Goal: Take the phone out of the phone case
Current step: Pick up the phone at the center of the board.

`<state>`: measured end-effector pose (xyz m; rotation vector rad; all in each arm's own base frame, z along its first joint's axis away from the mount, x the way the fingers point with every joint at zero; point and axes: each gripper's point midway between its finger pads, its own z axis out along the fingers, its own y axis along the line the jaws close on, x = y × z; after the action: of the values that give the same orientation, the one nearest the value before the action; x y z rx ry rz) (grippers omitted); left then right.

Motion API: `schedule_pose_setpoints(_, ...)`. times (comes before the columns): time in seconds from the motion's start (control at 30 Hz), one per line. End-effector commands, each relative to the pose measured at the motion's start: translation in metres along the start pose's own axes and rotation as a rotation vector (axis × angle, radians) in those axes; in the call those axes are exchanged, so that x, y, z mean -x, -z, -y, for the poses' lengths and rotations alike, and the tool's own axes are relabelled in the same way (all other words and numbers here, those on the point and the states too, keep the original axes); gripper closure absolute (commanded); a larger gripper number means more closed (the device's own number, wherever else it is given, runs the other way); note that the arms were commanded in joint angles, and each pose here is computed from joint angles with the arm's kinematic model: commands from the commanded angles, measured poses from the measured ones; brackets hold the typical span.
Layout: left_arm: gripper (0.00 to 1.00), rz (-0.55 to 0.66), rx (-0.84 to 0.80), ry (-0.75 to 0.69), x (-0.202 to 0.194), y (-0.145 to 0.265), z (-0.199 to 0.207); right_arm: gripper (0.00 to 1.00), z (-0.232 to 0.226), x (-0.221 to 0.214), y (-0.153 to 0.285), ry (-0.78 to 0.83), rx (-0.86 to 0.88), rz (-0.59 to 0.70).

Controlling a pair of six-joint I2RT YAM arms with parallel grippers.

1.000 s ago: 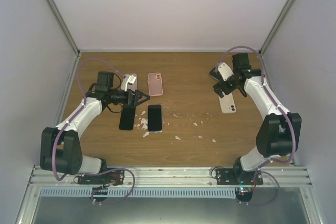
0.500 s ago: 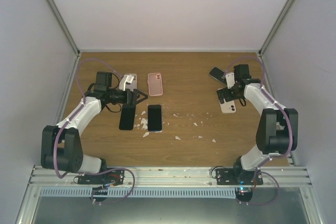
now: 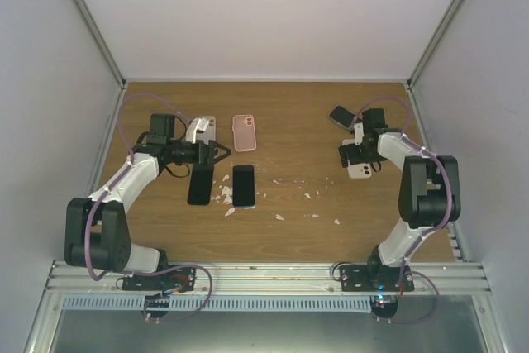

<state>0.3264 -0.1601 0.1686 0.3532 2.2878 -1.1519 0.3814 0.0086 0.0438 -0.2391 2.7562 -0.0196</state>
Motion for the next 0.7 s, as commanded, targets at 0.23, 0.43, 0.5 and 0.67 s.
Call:
schedule_pose_setpoints(0.23,0.16,0.036,0.014,-0.013,0.005,0.002,-0.006,0.0,0.01,-0.012,-0.031,-0.019,-0.059,-0.047)
schedule_pose_setpoints(0.43,0.16,0.038,0.019,-0.008,0.005,0.002,-0.009,0.11,0.001,-0.029,-0.048,-0.017,-0.008,-0.119)
schedule_pose_setpoints(0.5,0.16,0.041,0.023,-0.006,0.005,0.003,-0.01,0.13,0.01,-0.037,-0.052,-0.053,-0.005,-0.147)
schedule_pose_setpoints(0.67,0.16,0.047,0.025,0.002,0.006,0.005,-0.011,0.14,0.004,-0.044,-0.055,-0.08,0.044,-0.174)
